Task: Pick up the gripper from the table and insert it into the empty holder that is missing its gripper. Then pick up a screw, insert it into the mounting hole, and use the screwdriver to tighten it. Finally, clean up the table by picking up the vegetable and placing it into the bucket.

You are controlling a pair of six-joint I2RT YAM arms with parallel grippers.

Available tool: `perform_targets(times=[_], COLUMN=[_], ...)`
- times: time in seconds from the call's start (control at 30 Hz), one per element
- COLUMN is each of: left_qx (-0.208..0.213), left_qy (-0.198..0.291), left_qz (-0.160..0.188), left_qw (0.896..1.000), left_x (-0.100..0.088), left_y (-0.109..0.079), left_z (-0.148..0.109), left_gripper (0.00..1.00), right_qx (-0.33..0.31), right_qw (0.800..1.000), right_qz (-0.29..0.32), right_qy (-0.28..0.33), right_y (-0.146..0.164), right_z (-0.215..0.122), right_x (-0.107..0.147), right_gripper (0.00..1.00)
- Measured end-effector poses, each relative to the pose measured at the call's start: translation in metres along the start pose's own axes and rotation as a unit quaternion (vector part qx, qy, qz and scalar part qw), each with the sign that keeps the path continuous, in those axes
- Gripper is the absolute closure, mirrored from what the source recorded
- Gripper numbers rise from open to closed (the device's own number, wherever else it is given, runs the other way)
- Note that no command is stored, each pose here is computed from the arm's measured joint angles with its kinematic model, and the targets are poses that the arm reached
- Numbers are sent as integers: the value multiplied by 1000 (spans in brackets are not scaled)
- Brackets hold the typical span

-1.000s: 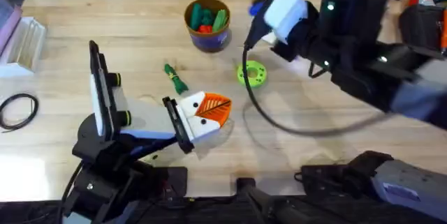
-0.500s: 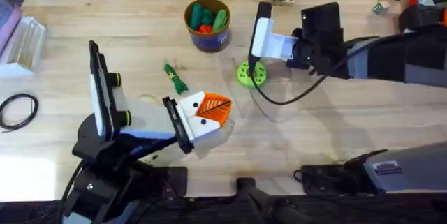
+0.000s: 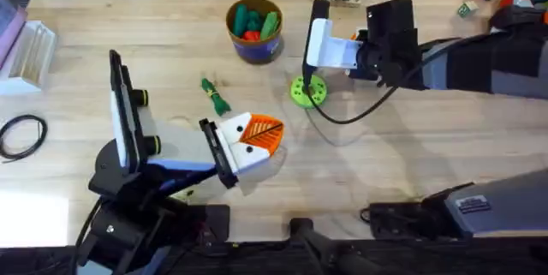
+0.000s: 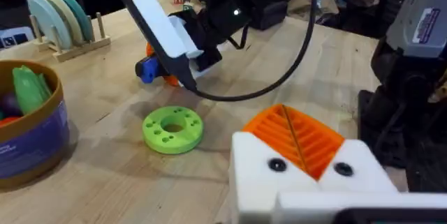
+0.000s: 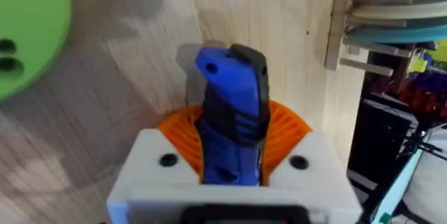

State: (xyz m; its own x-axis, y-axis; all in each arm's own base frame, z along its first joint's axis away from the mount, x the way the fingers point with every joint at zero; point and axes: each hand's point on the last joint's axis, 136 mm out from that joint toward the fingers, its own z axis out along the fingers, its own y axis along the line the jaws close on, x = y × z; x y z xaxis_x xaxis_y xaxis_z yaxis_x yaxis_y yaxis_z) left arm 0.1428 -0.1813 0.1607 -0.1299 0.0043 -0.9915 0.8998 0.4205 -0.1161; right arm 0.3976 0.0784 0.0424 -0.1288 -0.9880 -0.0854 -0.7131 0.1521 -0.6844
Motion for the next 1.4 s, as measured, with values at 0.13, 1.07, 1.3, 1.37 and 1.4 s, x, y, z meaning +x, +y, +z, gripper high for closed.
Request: perform_targets(times=[0.13, 1.07, 1.3, 1.37, 1.4], left_qx=[0, 0, -10, -20, -26], left_qy=[0, 0, -2, -2, -3], left_qz=[0, 0, 2, 3, 0], left_qw=[1000, 1000, 1000, 1000, 1000], left_x=[0, 0, -1, -1, -1], left_y=[0, 0, 4, 7, 9], left_z=[0, 0, 0, 0, 0], left_gripper=[988, 50, 15, 15, 15], right_qx=[-2, 31, 30, 24, 22], right_qw=[1000, 957, 903, 891, 886], right_qz=[-1, 286, 413, 431, 437], right_qy=[1, -43, -115, -140, -153], right_y=[-1, -32, -40, -41, -42], right_z=[-1, -113, -168, -180, -185], right_x=[0, 9, 3, -2, -5], right_gripper=[361, 77, 77, 77, 76])
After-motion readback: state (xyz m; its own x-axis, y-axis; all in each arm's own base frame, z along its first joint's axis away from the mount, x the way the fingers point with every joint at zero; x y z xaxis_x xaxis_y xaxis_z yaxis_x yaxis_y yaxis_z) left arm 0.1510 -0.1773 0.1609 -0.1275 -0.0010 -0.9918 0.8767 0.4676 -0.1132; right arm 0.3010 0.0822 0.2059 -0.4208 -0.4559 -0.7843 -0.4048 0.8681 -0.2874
